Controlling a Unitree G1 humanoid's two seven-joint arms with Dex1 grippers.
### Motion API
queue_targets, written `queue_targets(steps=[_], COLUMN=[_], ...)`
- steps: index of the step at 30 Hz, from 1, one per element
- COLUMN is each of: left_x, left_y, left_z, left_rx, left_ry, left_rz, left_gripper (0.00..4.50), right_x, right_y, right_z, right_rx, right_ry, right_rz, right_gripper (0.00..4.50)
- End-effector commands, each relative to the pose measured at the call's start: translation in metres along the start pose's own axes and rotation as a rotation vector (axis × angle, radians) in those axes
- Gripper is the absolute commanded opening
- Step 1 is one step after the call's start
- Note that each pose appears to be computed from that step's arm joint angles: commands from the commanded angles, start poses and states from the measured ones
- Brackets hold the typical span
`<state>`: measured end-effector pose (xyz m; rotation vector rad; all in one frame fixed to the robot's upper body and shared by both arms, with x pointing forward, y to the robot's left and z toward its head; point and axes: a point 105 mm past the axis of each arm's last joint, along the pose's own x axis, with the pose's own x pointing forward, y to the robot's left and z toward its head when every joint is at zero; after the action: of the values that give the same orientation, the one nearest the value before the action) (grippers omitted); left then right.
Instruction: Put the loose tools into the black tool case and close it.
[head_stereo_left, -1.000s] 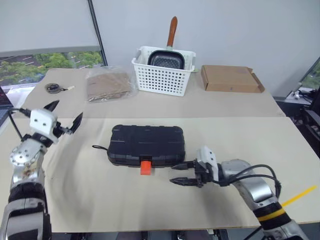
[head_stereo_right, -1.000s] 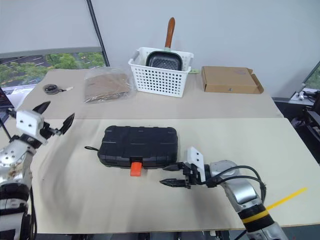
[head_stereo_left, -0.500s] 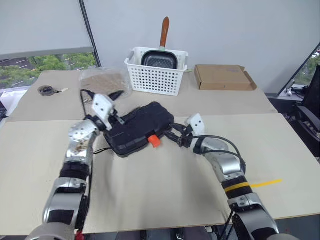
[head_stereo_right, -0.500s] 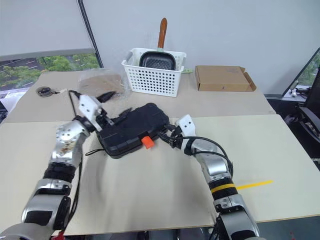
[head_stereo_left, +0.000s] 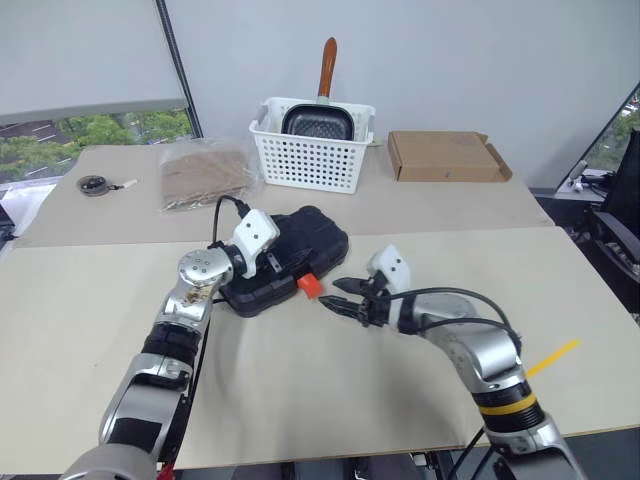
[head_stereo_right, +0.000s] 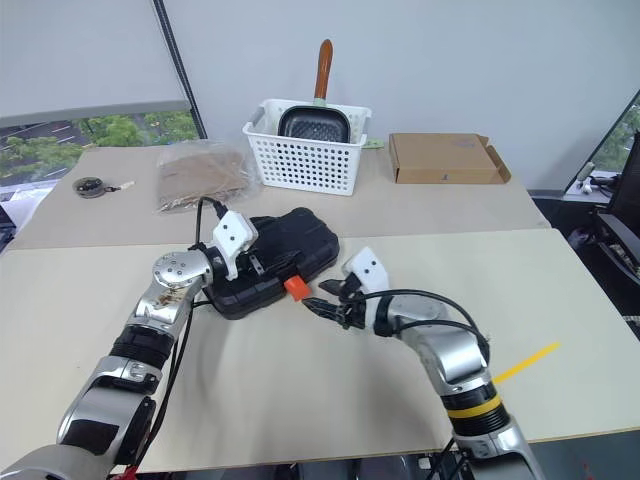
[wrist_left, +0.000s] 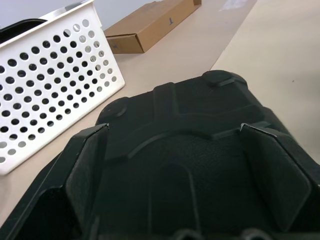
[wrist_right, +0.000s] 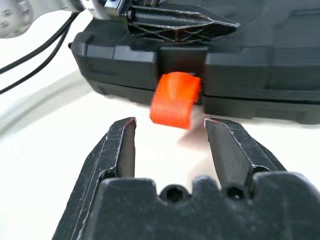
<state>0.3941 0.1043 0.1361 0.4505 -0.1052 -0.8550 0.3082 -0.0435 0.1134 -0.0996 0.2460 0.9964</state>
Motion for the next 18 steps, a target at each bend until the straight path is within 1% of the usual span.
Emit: queue_targets(steps=[1, 3, 6, 7, 8, 9, 10, 18], left_x=[0.000, 0.000, 0.000, 0.000, 0.000, 0.000, -0.001, -0.004], left_y=[-0.026, -0.026, -0.026, -0.026, -0.026, -0.027, -0.027, -0.024], left_z=[-0.039, -0.042, -0.043, -0.043, -0.043, -0.043, -0.043, -0.047], left_rx=[-0.067, -0.081, -0.099, -0.104, -0.108, -0.110, -0.113, -0.120], left_ry=[0.138, 0.144, 0.143, 0.141, 0.140, 0.140, 0.142, 0.152], left_rz=[-0.048, -0.030, -0.011, -0.006, -0.003, -0.001, 0.004, 0.031], left_gripper=[4.50, 4.50, 4.50, 4.50, 4.50, 4.50, 4.50, 4.50], right_x=[0.004, 0.007, 0.010, 0.011, 0.011, 0.012, 0.013, 0.018], right_y=[0.000, -0.003, -0.007, -0.007, -0.008, -0.008, -0.007, -0.001], right_z=[0.009, 0.008, 0.008, 0.008, 0.009, 0.009, 0.010, 0.012], right_rx=[-0.032, -0.041, -0.058, -0.066, -0.065, -0.061, -0.057, -0.029], right_ry=[0.014, 0.034, 0.047, 0.049, 0.049, 0.049, 0.047, 0.042], right_rz=[-0.068, -0.110, -0.162, -0.174, -0.185, -0.192, -0.190, -0.175], right_gripper=[2.57, 2.57, 3.30, 3.68, 3.97, 4.40, 4.46, 4.46])
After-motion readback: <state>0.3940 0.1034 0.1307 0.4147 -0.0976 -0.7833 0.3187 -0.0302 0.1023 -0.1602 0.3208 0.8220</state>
